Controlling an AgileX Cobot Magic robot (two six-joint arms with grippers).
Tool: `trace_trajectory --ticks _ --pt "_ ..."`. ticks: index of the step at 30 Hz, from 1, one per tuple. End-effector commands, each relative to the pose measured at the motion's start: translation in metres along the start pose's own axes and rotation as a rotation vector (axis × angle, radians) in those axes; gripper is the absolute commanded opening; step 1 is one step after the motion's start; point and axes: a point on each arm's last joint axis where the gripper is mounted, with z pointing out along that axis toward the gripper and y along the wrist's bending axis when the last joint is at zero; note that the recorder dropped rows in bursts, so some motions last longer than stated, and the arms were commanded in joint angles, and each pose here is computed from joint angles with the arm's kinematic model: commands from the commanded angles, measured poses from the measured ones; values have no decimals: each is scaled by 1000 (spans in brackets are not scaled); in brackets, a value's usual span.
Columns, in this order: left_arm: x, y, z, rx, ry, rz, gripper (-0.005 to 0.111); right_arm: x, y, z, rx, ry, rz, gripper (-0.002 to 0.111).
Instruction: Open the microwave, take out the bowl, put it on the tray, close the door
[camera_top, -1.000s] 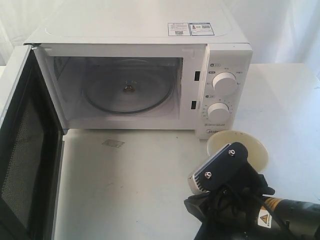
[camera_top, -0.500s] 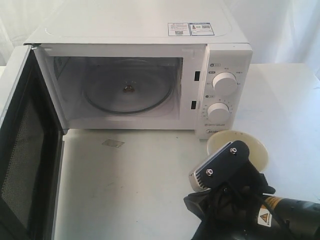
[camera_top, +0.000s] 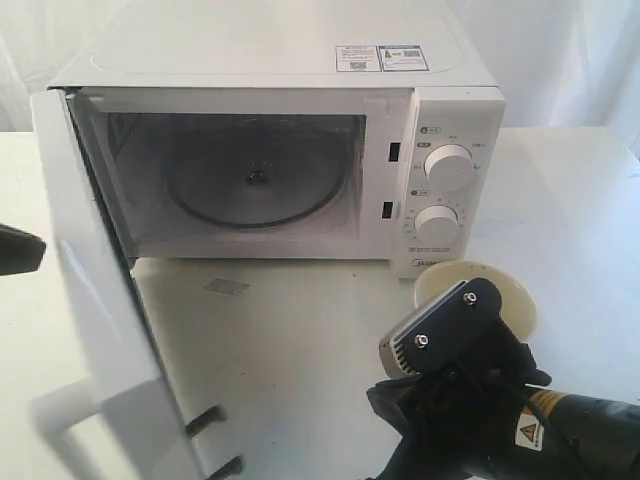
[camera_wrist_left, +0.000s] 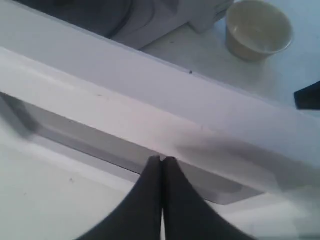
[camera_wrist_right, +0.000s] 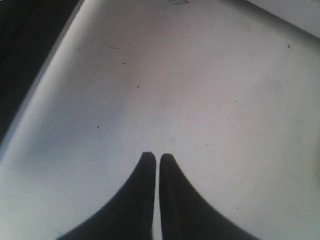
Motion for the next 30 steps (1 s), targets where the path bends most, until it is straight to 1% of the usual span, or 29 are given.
trace_trajectory --ticks 1,3,7,11,13,17,20,26,28,30 --pt "-14 7 14 93 -108 -11 0 0 3 -2 -12 -18 4 3" --pt "-20 11 18 100 -133 11 0 -1 6 -7 -31 -23 2 3" --pt "-30 18 20 103 -137 27 0 -6 9 -26 -78 -51 8 3" --pt "-34 23 24 100 -149 12 0 -13 11 -59 -141 -137 3 3" --pt "-36 26 27 101 -172 12 0 -15 12 -76 -166 -199 4 3" --pt "-44 30 32 121 -234 36 0 -19 11 -96 -188 -292 5 3" --pt "-51 32 36 119 -251 70 0 -20 10 -99 -185 -314 1 3" --pt "-57 41 49 23 -265 46 0 -25 8 -92 -149 -354 11 3" --pt "-58 41 50 12 -275 40 0 -27 7 -89 -134 -368 16 3" --pt "-58 38 50 33 -276 37 0 -29 6 -85 -118 -377 17 3"
